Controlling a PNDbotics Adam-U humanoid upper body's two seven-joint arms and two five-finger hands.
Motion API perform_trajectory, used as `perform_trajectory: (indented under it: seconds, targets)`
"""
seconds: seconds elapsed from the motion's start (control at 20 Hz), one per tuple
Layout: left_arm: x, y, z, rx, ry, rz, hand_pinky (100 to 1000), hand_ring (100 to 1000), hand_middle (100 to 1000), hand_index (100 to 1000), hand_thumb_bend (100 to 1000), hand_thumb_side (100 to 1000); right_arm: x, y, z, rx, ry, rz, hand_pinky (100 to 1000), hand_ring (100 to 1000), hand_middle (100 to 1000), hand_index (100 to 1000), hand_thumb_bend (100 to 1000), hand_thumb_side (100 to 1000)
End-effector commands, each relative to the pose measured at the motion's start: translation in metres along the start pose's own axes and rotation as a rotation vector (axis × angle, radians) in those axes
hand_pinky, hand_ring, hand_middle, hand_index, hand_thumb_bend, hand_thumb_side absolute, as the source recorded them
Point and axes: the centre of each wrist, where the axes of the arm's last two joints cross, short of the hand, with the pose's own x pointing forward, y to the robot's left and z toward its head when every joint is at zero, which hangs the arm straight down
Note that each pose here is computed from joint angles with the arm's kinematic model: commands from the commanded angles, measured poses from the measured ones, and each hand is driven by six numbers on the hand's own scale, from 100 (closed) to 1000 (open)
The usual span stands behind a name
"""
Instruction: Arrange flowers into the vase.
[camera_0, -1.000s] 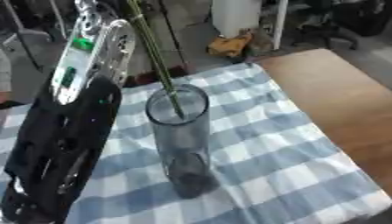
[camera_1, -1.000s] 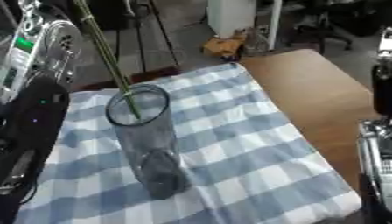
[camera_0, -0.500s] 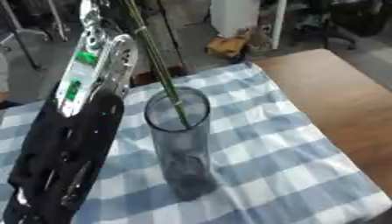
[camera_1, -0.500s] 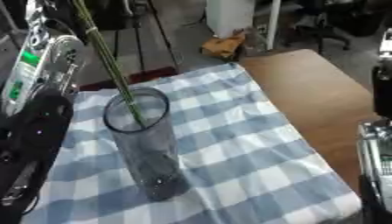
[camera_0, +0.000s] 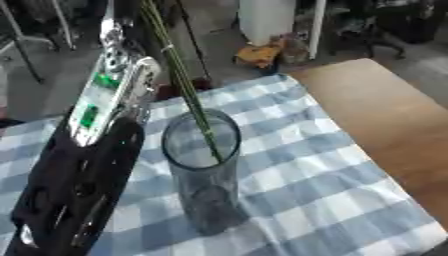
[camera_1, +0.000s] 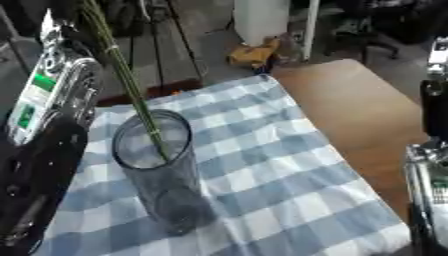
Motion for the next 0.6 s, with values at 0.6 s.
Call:
perform_trajectory:
  seconds: [0.6]
  targets:
    - [0.0099,-0.0005,-0.0104,-0.068,-0.269,-0.083,100,100,100,100,100,780,0.0057,-0.0016,-0.0110,-0.014,-0.040,-0.041,822,814,541,813,100,719]
